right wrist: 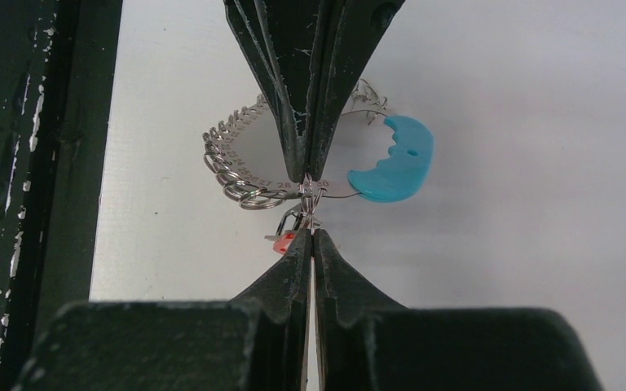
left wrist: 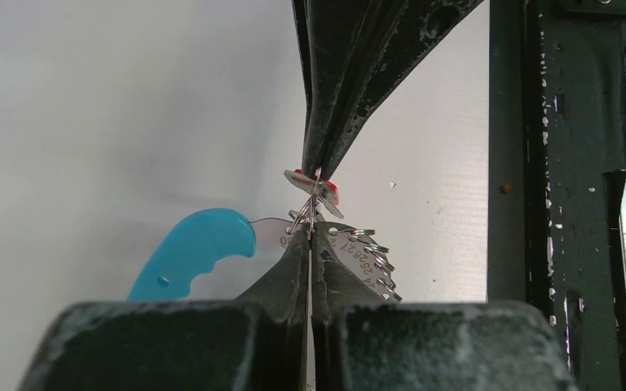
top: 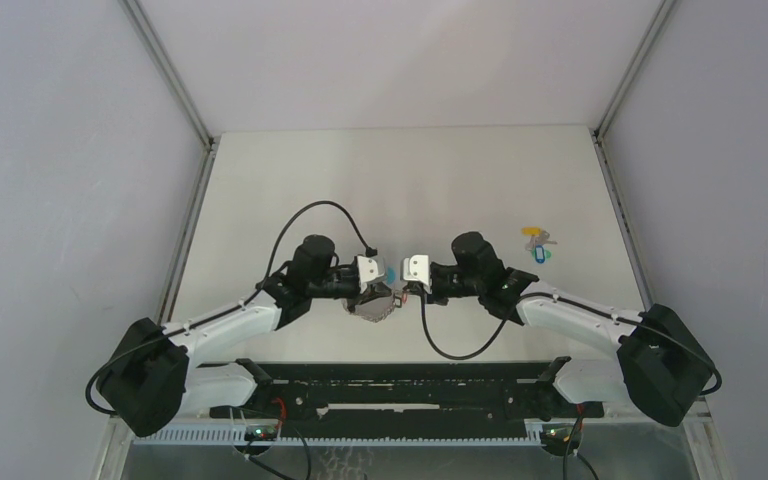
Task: Put the keys on the keyring
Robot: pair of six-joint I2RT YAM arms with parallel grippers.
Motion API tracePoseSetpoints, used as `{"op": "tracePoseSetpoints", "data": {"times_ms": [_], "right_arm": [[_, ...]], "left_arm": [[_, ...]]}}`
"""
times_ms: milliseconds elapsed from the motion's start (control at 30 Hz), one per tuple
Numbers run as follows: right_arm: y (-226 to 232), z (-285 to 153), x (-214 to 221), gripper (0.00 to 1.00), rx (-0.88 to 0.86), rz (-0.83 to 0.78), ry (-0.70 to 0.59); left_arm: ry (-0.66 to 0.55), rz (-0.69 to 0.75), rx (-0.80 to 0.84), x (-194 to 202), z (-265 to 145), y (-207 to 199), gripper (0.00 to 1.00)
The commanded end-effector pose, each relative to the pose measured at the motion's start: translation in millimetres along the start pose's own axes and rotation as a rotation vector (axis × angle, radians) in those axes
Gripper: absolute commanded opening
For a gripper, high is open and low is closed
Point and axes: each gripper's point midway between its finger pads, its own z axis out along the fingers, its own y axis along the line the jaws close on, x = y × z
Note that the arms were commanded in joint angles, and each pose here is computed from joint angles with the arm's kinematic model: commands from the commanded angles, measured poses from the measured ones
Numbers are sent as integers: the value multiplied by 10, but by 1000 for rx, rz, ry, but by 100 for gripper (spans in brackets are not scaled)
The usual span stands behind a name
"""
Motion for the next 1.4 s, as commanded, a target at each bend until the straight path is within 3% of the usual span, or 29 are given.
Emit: {"op": "tracePoseSetpoints", "data": {"times_ms": [0, 1367], "right_arm": [[-147, -1, -261, 0, 38, -58, -57], [-94, 10, -283, 0, 12, -56, -56]], "left_arm": [[-43, 41, 26, -126, 24, -26, 0], [-46, 38, 48, -142, 42, -59, 0]]}}
